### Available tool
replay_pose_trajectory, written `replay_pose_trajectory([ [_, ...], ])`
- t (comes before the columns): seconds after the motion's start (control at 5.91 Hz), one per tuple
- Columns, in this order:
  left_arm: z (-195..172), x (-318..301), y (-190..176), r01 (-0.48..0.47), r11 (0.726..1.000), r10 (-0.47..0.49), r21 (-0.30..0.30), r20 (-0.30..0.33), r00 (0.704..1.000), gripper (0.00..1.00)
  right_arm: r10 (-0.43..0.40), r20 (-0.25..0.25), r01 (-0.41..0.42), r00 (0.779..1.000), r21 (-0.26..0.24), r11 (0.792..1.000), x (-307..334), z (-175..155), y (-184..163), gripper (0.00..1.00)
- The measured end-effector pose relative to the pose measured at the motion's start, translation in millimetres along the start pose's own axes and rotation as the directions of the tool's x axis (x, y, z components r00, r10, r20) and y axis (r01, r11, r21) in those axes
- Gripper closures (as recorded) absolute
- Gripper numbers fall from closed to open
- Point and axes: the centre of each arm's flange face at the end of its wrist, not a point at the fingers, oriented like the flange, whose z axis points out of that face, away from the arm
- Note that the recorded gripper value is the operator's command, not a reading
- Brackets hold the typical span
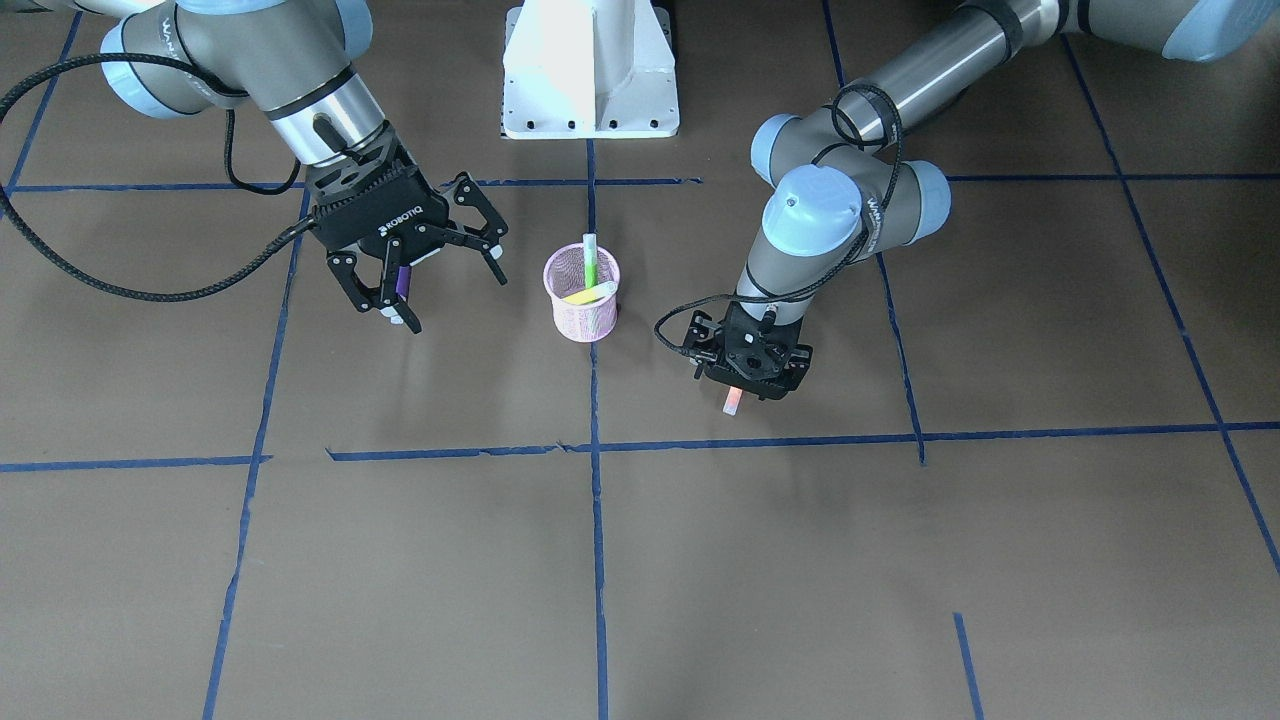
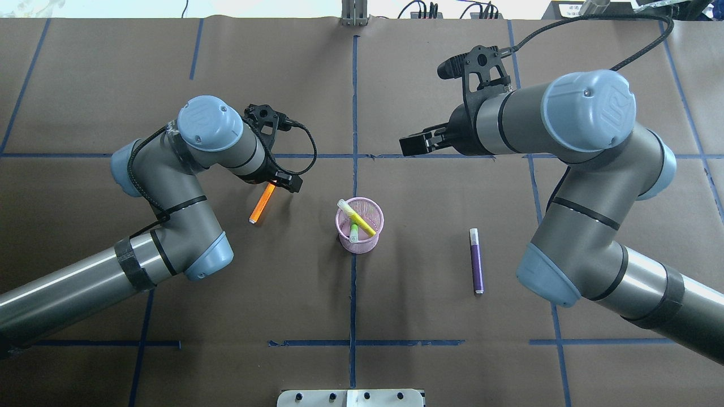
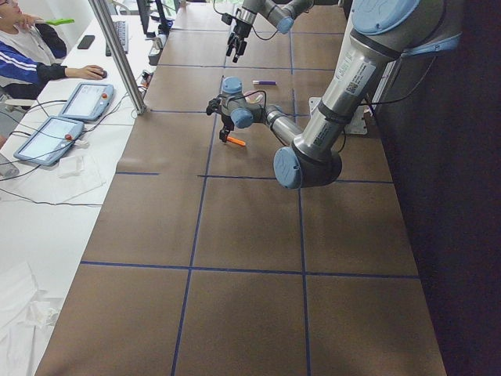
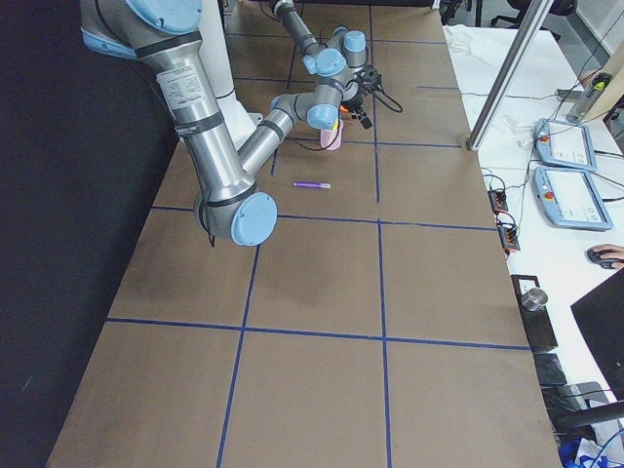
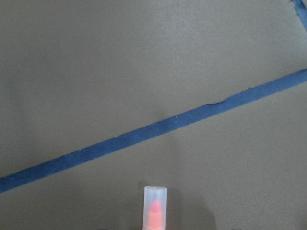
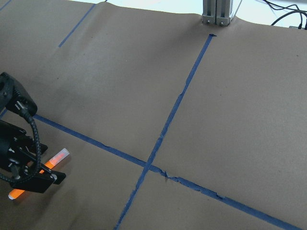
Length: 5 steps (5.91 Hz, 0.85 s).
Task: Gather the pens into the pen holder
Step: 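Withdraw the right gripper from the cup while the left holds the orange marker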
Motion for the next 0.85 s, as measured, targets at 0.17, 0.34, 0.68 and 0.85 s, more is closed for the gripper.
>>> replay_pose_trajectory([
  [0.17,1.0,-0.7,0.7,0.0,1.0,0.0,-0.002,0.001,1.0,0.49,0.001,0.003,-0.001,1.0,-0.001,1.0,0.9,-1.6,-1.3,0.0],
  [0.34,1.3,-1.2,1.1,-0.001,1.0,0.001,-0.002,0.002,1.0,0.65,0.002,0.003,-0.002,1.0,0.0,1.0,1.6,-2.8,-2.1,0.0],
  [0.68,0.4,-3.4,0.2,0.001,1.0,-0.001,0.002,0.001,1.0,0.96,0.002,0.004,-0.002,1.0,0.004,1.0,2.5,-4.4,-3.7,0.0],
  [0.85,-0.3,-4.0,-0.4,0.001,1.0,-0.001,0.006,-0.002,1.0,1.0,0.002,0.004,-0.002,1.0,0.005,1.0,2.5,-4.7,-4.1,0.0],
])
